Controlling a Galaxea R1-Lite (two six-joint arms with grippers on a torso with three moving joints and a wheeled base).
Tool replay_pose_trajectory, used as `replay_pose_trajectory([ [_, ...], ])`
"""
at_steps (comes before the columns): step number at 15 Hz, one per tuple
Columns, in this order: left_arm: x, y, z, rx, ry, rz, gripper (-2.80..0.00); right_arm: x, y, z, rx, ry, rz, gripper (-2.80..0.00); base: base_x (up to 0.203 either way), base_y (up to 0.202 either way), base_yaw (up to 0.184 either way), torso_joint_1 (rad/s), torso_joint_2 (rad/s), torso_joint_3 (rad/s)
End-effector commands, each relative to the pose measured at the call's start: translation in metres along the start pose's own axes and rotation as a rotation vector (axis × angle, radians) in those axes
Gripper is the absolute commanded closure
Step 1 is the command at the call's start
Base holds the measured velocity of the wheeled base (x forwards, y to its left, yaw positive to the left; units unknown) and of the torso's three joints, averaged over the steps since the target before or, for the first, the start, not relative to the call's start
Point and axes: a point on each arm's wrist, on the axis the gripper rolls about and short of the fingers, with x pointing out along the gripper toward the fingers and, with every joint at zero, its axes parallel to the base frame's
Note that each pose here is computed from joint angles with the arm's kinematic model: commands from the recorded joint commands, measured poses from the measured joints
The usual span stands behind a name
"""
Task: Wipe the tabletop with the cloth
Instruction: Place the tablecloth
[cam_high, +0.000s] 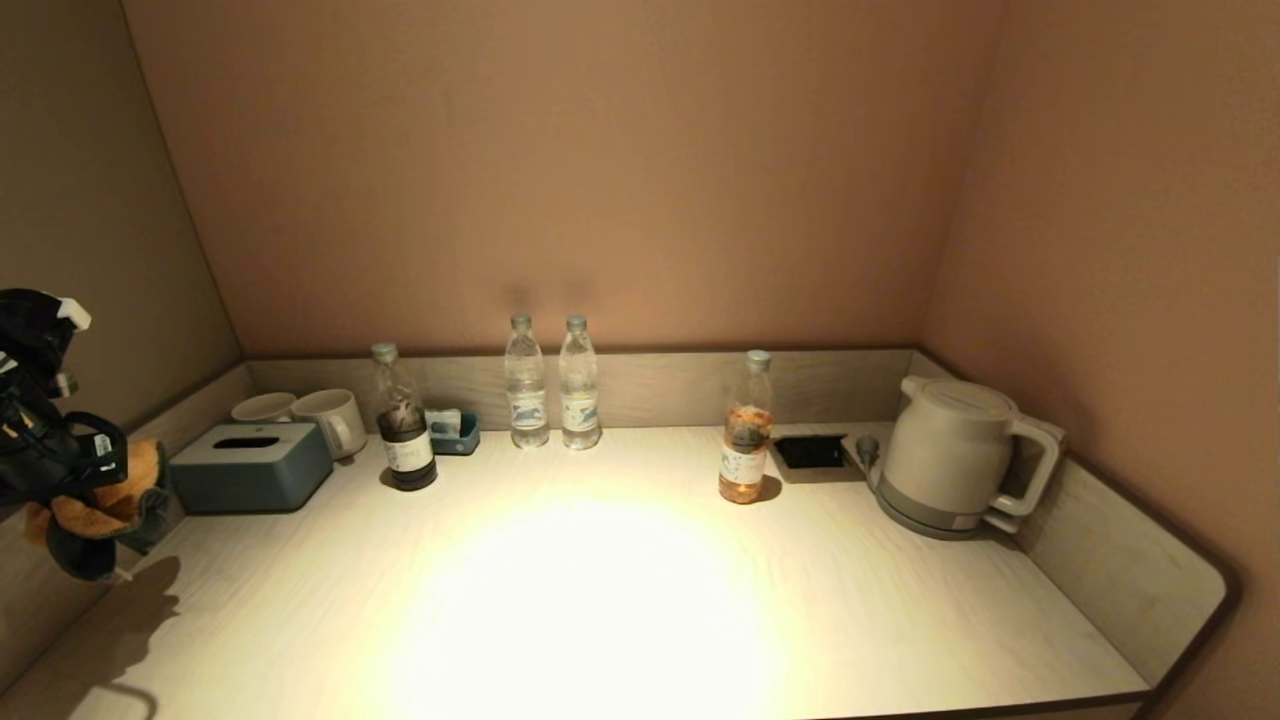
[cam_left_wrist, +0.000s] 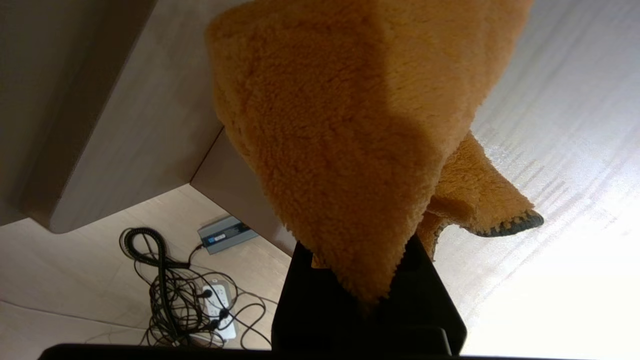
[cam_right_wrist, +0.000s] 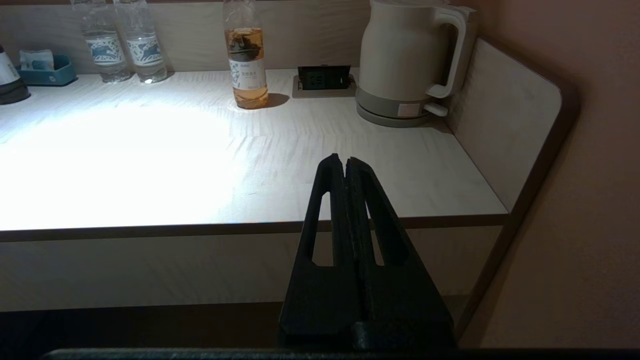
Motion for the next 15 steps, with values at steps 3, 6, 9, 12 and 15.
replay_pose_trajectory([
  [3, 0.043, 0.004, 0.003, -0.015, 0.081, 0.030, 0.00, 0.000, 0.000, 0.000, 0.000, 0.000, 0.001, 0.00, 0.000, 0.000, 0.000, 0.000, 0.00, 0.000],
  [6, 0.062, 0.006, 0.007, -0.026, 0.103, 0.037, 0.00, 0.000, 0.000, 0.000, 0.000, 0.000, 0.001, 0.00, 0.000, 0.000, 0.000, 0.000, 0.00, 0.000],
  [9, 0.078, 0.007, 0.009, -0.030, 0.125, 0.042, 0.00, 0.000, 0.000, 0.000, 0.000, 0.000, 0.001, 0.00, 0.000, 0.000, 0.000, 0.000, 0.00, 0.000],
  [12, 0.090, 0.004, 0.011, -0.029, 0.135, 0.038, 0.00, 0.000, 0.000, 0.000, 0.000, 0.000, 0.001, 0.00, 0.000, 0.000, 0.000, 0.000, 0.00, 0.000],
  [15, 0.097, 0.003, 0.010, -0.015, 0.147, 0.037, 0.00, 0.000, 0.000, 0.000, 0.000, 0.000, 0.001, 0.00, 0.000, 0.000, 0.000, 0.000, 0.00, 0.000],
])
